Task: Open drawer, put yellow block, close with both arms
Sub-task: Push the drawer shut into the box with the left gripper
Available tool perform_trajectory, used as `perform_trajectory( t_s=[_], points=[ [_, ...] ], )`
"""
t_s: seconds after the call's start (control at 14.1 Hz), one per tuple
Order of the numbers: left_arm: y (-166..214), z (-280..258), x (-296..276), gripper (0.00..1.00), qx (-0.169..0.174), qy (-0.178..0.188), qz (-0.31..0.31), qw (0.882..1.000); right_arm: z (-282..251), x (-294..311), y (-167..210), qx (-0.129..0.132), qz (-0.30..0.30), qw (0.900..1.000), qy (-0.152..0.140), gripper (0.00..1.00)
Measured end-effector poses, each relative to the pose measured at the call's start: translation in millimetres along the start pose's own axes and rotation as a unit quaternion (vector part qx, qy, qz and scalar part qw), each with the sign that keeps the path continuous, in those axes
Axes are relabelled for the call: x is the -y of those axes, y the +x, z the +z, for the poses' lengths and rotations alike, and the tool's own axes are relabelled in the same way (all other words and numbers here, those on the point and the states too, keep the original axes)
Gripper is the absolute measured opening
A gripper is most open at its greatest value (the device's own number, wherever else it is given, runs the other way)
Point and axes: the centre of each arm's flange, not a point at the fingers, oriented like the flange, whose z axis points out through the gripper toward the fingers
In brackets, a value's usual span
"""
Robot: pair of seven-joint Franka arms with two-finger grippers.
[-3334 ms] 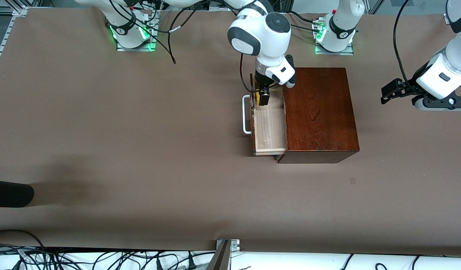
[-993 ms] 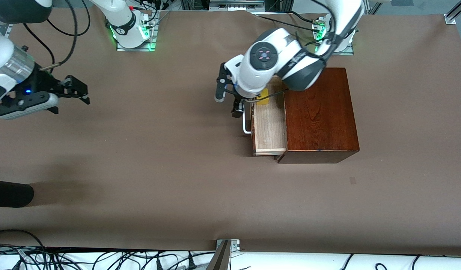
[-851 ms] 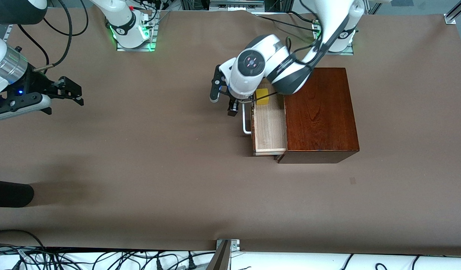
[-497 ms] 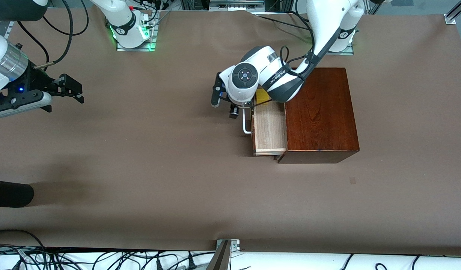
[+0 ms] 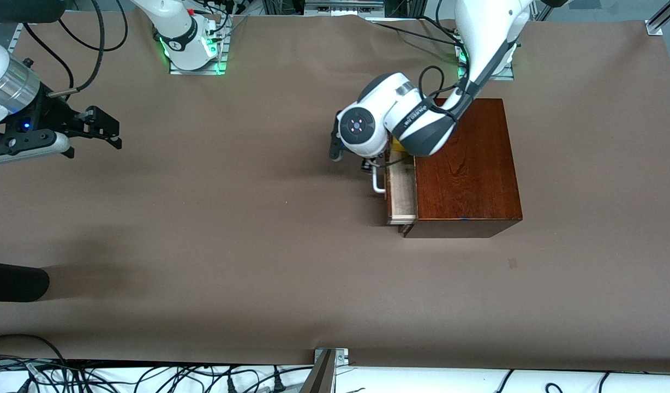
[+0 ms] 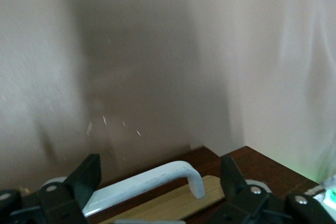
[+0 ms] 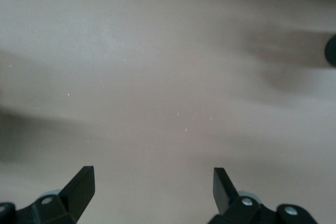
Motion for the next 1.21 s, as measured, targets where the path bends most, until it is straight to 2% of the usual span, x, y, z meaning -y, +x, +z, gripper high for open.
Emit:
perform_trajectory(
  t_s=[0.28, 0.71, 0.85, 0.99, 1.21],
  points=[
    [-28.0, 2.4, 8.0, 1.00, 0.009, -0.026, -0.020, 0.999, -9.7, 0.5, -0.1, -0.005, 0.011, 1.000, 0.000, 1.00],
    [-37.2, -0.6, 9.8, 1.00, 0.008, -0.029, -0.029, 0.999, -9.9, 1.1, 0.0, -0.003, 0.008, 1.000, 0.000, 1.00],
    [-39.0, -24.4, 3.6, 1.00, 0.001, -0.007, -0.060, 0.998, -9.7, 0.8, -0.4, -0.001, 0.006, 1.000, -0.002, 1.00],
    [-42.2, -75.9, -14.9, 1.00, -0.022, 0.033, -0.117, 0.992, -9.2, -1.3, -0.3, 0.000, 0.006, 1.000, -0.002, 1.00],
    [-68.1, -159.1, -46.6, 1.00, -0.073, 0.087, -0.205, 0.972, -8.9, -2.8, -0.2, 0.000, 0.006, 1.000, -0.002, 1.00]
  ],
)
